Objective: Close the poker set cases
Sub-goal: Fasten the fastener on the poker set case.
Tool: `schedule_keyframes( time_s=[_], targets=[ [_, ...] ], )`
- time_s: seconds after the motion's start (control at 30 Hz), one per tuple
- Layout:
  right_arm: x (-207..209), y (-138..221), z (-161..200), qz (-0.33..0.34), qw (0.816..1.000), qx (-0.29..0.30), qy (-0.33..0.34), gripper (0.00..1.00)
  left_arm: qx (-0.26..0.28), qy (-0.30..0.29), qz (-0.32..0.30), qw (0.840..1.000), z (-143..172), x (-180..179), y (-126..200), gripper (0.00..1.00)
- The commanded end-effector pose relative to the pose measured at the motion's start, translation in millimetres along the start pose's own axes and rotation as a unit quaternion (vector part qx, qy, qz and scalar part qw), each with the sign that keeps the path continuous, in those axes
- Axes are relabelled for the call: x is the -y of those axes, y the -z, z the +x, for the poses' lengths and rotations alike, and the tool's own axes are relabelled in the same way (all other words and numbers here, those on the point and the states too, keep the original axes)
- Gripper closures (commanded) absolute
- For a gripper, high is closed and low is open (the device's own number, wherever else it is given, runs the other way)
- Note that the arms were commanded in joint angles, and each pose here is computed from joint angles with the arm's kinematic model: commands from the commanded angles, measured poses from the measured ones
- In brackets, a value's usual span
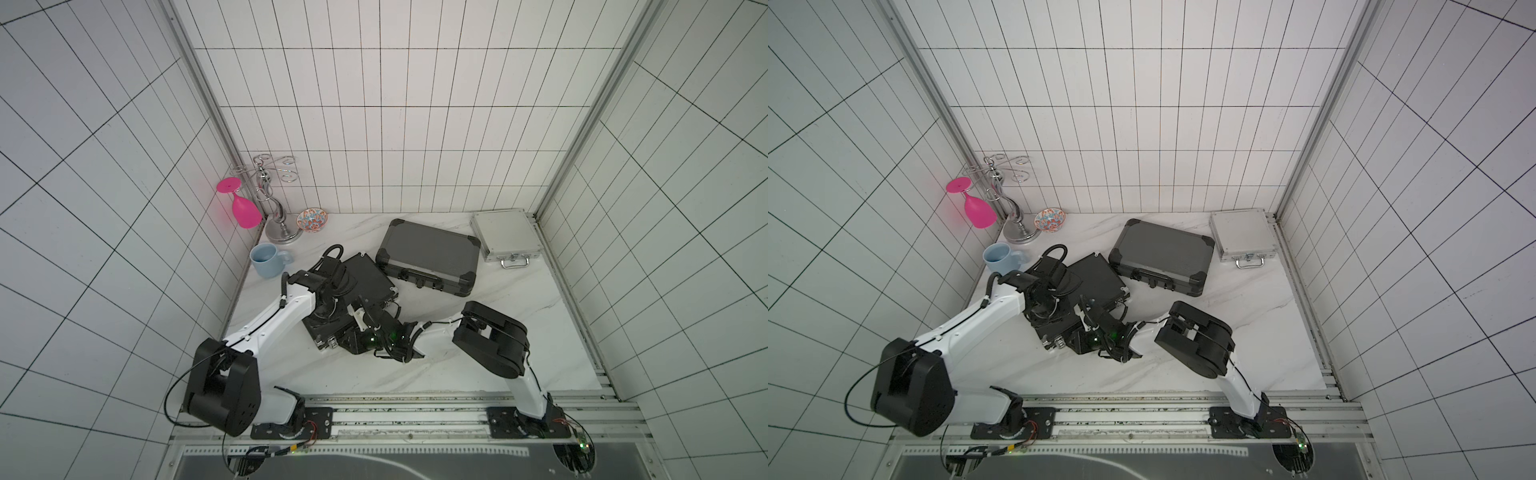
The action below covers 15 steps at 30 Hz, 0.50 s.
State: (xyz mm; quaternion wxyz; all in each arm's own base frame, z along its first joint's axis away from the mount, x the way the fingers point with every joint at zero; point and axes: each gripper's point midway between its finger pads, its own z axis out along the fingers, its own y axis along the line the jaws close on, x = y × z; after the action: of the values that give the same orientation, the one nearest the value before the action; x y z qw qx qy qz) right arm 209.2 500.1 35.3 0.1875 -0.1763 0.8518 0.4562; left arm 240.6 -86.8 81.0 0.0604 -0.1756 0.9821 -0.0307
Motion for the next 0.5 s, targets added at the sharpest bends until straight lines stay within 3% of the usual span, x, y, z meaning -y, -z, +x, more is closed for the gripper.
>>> schedule_keyframes(
  time_s=[0.0,0.23,0.47],
  targets=[
    [45,6,-6,0.068,0.997,0.015,-0.022,0.74,0.003,0.001,-0.020,1.000,0,-11,-11,0.96],
    [35,6,-10,0.056,0.998,0.015,-0.018,0.70,-0.029,-0.023,-0.065,0.997,8,-28,-22,0.96],
    [33,-1,-8,0.061,0.998,0.009,-0.003,0.69,-0.088,-0.029,-0.088,0.992,38,-42,-49,0.96]
  ],
)
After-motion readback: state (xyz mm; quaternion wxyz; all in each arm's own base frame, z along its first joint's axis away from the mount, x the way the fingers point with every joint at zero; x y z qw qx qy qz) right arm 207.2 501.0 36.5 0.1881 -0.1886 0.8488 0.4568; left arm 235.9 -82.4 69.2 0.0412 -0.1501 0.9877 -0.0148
